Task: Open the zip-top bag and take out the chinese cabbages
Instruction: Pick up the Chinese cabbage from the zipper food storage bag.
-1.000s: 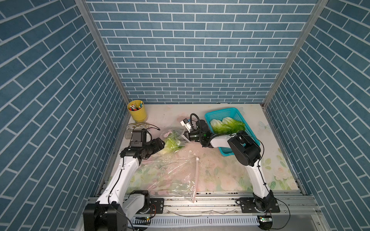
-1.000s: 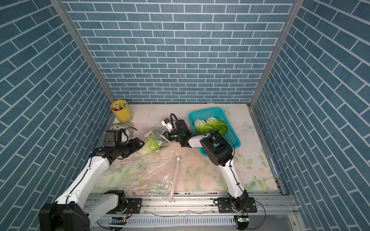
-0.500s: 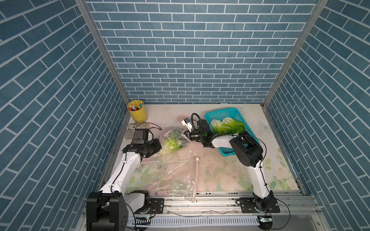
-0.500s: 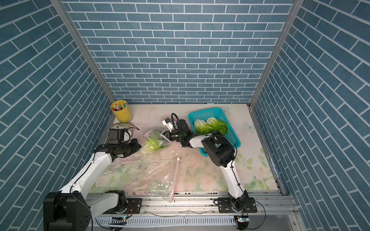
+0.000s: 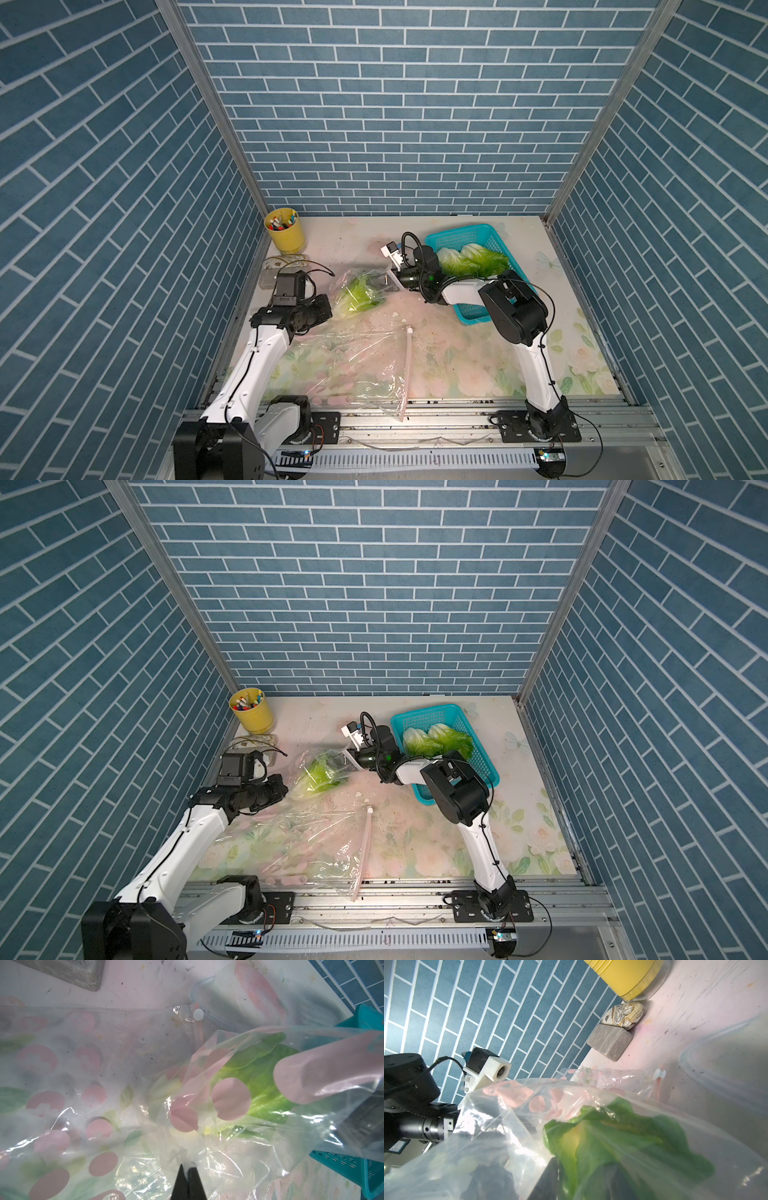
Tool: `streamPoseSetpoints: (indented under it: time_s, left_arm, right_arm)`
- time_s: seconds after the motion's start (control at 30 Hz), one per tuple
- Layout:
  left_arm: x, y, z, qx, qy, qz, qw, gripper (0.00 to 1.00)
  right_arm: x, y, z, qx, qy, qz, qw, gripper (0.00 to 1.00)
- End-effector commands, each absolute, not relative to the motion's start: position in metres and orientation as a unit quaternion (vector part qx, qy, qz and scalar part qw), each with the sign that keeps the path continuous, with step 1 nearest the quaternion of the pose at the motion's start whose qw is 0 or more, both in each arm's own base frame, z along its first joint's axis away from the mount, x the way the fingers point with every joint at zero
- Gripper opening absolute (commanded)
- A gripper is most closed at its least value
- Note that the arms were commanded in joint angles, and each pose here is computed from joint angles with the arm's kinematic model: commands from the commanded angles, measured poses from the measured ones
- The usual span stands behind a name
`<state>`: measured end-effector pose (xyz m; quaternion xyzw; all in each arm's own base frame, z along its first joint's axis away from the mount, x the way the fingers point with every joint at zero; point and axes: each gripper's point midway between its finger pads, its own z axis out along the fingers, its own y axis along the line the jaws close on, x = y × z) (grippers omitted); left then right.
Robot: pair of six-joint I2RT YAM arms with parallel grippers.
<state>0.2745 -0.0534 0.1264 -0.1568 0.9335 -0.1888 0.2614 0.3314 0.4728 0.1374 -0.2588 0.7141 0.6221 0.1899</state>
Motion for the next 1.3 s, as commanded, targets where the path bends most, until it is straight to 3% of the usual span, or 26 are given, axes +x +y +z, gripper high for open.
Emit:
streamPoseSetpoints:
  time_s: [0.0, 0.53, 0.7, 0.9, 1.0, 1.27]
  left_arm:
    - [0.267, -0.053, 0.120, -0.145, 0.940, -0.179, 0.252, 0.00]
    - [0.267, -0.055, 0.112, -0.146, 0.943, -0.181, 0.237, 0.00]
    - [0.267, -0.055, 0.113, -0.143, 0.943, -0.182, 0.237, 0.00]
    - [0.267, -0.055, 0.112, -0.143, 0.944, -0.182, 0.236, 0.00]
    - [0.267, -0.054, 0.113, -0.144, 0.944, -0.178, 0.237, 0.00]
    - [0.265, -0.025, 0.119, -0.187, 0.940, -0.110, 0.264, 0.00]
  right_arm:
    - [0.340, 0.479, 0.157, -0.263, 0.695, 0.638, 0.203, 0.34]
    - [0.301, 0.501, 0.127, -0.334, 0.697, 0.623, 0.121, 0.37]
    - [0.304, 0.509, 0.122, -0.326, 0.706, 0.617, 0.121, 0.24]
    - [0.304, 0.516, 0.117, -0.322, 0.711, 0.617, 0.105, 0.21]
    - [0.303, 0.514, 0.112, -0.319, 0.715, 0.612, 0.106, 0.00]
    - [0.335, 0.470, 0.141, -0.276, 0.734, 0.583, 0.213, 0.00]
